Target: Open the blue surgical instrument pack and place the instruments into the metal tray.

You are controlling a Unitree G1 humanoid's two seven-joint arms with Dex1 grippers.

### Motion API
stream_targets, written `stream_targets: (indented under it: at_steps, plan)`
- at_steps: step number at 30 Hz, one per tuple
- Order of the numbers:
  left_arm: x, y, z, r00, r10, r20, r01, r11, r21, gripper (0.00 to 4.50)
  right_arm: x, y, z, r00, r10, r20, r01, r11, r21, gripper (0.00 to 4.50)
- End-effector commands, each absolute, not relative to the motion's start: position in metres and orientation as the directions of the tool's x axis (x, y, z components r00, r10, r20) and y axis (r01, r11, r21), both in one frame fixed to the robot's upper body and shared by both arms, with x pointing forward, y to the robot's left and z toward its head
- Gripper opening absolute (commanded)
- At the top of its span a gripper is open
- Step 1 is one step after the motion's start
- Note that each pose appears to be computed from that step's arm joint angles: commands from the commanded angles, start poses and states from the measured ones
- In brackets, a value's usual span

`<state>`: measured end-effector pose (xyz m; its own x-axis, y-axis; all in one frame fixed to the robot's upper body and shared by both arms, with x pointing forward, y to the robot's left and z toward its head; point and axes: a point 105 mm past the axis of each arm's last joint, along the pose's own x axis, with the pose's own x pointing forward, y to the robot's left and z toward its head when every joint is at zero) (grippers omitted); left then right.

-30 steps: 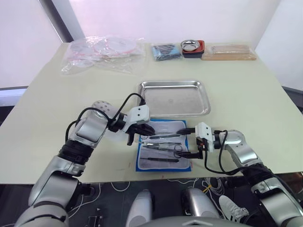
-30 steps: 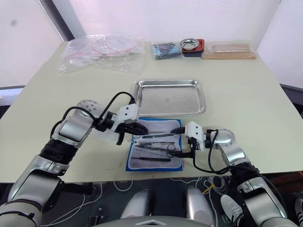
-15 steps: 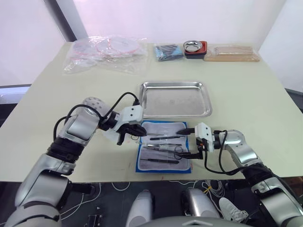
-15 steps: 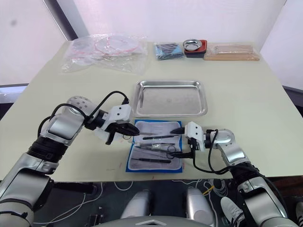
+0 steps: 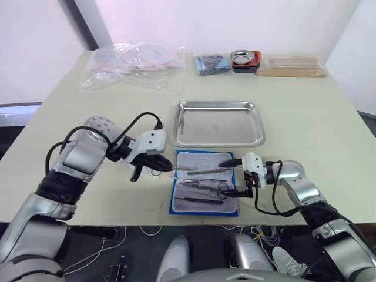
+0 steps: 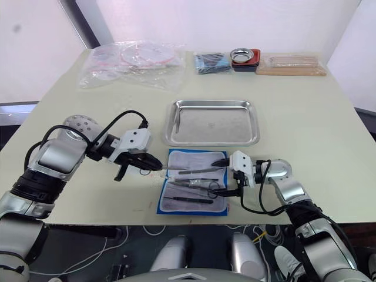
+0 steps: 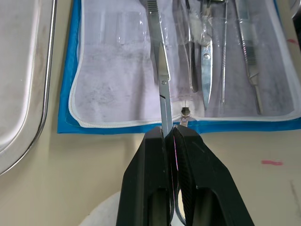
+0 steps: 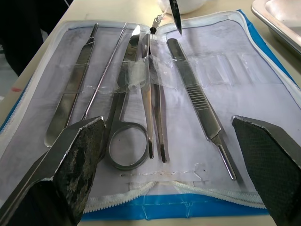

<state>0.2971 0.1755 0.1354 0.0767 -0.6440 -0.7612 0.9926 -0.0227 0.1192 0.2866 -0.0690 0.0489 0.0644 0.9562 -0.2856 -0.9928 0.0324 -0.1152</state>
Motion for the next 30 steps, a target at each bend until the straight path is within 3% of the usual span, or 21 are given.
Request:
stream_targets:
  at_steps: [1, 7, 12, 17, 21, 24, 30]
  plan:
    - [0.298, 0.177, 0.161, 0.123, -0.664, -0.737, 0.983, -0.018, 0.181, 0.08, 0.263, -0.093, -0.013, -0.008, 0.869, -0.495, -0.996, 0.035, 0.076, 4.50]
    - [0.311, 0.178, 0.180, 0.212, -0.700, -0.682, 0.972, 0.079, 0.221, 0.08, 0.261, -0.097, -0.016, -0.027, 0.859, -0.512, -0.996, 0.018, 0.082, 4.50]
    - [0.345, 0.169, 0.188, 0.439, -0.705, -0.556, 0.897, 0.318, 0.306, 0.08, 0.263, -0.097, -0.016, -0.021, 0.858, -0.513, -0.997, 0.022, 0.078, 4.50]
    - [0.370, 0.148, 0.191, 0.606, -0.692, -0.393, 0.793, 0.561, 0.235, 0.08, 0.263, -0.095, -0.015, -0.025, 0.862, -0.506, -0.997, 0.017, 0.078, 4.50]
    - [0.387, 0.136, 0.187, 0.720, -0.614, -0.325, 0.692, 0.673, 0.261, 0.08, 0.265, -0.097, -0.015, -0.019, 0.858, -0.514, -0.997, 0.025, 0.078, 4.50]
    - [0.405, 0.133, 0.183, 0.824, -0.495, -0.276, 0.561, 0.783, 0.271, 0.08, 0.266, -0.098, -0.014, -0.013, 0.857, -0.514, -0.997, 0.031, 0.075, 4.50]
    - [0.426, 0.120, 0.162, 0.897, -0.350, -0.269, 0.418, 0.871, 0.260, 0.08, 0.266, -0.098, -0.014, -0.010, 0.856, -0.517, -0.997, 0.033, 0.073, 4.50]
